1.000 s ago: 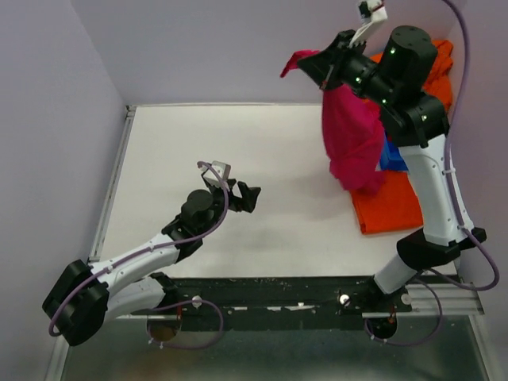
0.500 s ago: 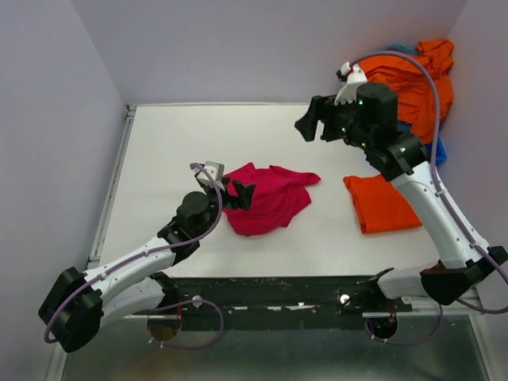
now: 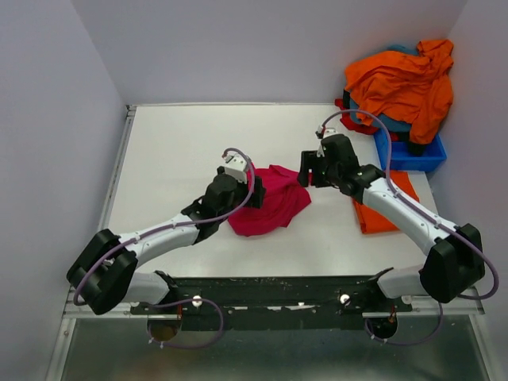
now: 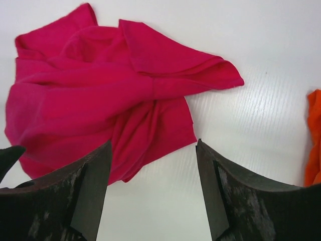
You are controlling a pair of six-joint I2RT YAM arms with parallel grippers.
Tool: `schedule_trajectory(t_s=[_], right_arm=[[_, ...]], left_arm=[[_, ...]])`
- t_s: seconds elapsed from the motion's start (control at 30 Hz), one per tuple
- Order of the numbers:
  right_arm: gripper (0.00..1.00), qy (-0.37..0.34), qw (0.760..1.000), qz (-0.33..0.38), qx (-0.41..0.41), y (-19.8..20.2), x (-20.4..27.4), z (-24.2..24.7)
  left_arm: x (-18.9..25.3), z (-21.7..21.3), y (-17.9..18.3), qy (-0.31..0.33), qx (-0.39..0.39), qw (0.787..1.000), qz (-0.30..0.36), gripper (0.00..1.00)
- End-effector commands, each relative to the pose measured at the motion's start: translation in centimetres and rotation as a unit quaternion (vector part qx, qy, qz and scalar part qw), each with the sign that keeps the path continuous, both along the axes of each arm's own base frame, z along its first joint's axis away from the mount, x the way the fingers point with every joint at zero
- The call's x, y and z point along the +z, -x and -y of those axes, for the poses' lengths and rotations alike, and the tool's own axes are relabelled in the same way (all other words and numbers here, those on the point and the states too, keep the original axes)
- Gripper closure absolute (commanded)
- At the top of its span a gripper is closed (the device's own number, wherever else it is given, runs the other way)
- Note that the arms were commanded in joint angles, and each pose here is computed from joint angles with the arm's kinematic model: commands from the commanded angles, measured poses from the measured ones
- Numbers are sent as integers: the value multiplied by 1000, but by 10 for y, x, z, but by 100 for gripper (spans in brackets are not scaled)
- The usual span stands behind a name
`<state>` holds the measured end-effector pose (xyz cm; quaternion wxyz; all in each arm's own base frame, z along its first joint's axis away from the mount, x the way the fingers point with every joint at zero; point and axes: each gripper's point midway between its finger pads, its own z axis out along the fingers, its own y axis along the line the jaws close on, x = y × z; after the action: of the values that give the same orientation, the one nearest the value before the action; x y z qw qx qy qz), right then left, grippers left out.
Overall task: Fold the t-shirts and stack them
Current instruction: Move the tshirt to the center of the board
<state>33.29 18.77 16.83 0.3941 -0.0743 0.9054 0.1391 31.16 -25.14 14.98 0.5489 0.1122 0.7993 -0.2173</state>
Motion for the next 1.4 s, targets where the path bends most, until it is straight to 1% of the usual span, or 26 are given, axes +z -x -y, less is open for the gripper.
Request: schedule_trajectory(t_s=[0.0, 0.1, 0.17, 0.2, 0.23, 0.3, 0.33, 0.4, 0.43, 0.5, 0.53, 0.57, 0.6, 0.63, 0.7, 0.73, 0.8, 0.87, 0.9, 0.97, 1.03, 1.1, 1.2, 1.27, 1.37], right_arm=[[25, 8, 999, -2, -42, -5, -24, 10], [23, 22, 998, -28, -59, -2, -50, 18], [23, 21, 996, -53, -69, -4, -67, 19], [23, 19, 995, -66, -68, -5, -76, 18], [24, 17, 994, -77, -70, -6, -84, 17], [25, 9, 994, -94, -63, -10, -94, 11], [25, 8, 993, -101, -63, -12, -98, 8], [25, 11, 991, -117, -68, -15, -111, 7], [25, 14, 990, -123, -74, -16, -116, 9], [30, 11, 988, -135, -79, -18, -125, 11], [35, 5, 987, -139, -80, -18, -127, 11], [45, -2, 987, -140, -76, -18, -128, 10], [58, -10, 988, -136, -73, -20, -126, 8], [68, -26, 988, -138, -59, -19, -124, 1], [94, -41, 989, -135, -43, -19, -117, -7], [99, -45, 989, -133, -40, -19, -113, -8], [99, -44, 991, -116, -48, -23, -101, -4], [99, -39, 993, -91, -67, -30, -84, 3], [99, -38, 994, -72, -78, -37, -69, 8], [99, -49, 994, -55, -81, -49, -45, 8], [99, -59, 994, -33, -88, -64, -11, 11], [99, -67, 994, 9, -87, -77, 37, 11], [99, -78, 990, 81, -90, -86, 110, 16], [99, -85, 984, 125, -97, -85, 158, 22], [99, -101, 972, 187, -101, -73, 224, 33]], left_arm=[[-7, 21, 7, -12, -64, 998, -18, 6], [-19, 31, 6, -26, -84, 995, -40, 3], [-33, 37, 4, -42, -89, 993, -69, 4], [-37, 40, 2, -47, -91, 992, -78, 4], [-42, 42, 2, -53, -94, 990, -88, 8], [-45, 48, 0, -58, -106, 988, -98, 24], [-48, 53, 3, -56, -118, 986, -105, 33], [-53, 53, 1, -61, -117, 985, -111, 51], [-56, 51, 0, -66, -110, 985, -115, 62], [-56, 40, -9, -83, -71, 988, -111, 92], [-54, 34, -11, -88, -55, 989, -108, 100], [-51, 26, -13, -90, -36, 990, -102, 100], [-45, 21, -15, -88, -23, 992, -91, 100], [-39, 14, -16, -84, -11, 993, -82, 100], [-29, 2, -18, -70, 9, 995, -69, 100], [-26, -5, -20, -63, 22, 995, -69, 100], [-17, -22, -27, -39, 55, 995, -75, 100], [-8, -45, -39, -9, 106, 989, -98, 100], [-1, -53, -45, 11, 120, 987, -108, 100], [19, -64, -57, 51, 132, 984, -106, 100], [38, -79, -71, 68, 157, 981, -95, 100], [60, -97, -83, 74, 186, 976, -87, 100], [108, -124, -96, 92, 216, 970, -56, 100], [144, -140, -97, 107, 237, 965, -27, 100], [204, -155, -85, 111, 252, 961, 14, 100]])
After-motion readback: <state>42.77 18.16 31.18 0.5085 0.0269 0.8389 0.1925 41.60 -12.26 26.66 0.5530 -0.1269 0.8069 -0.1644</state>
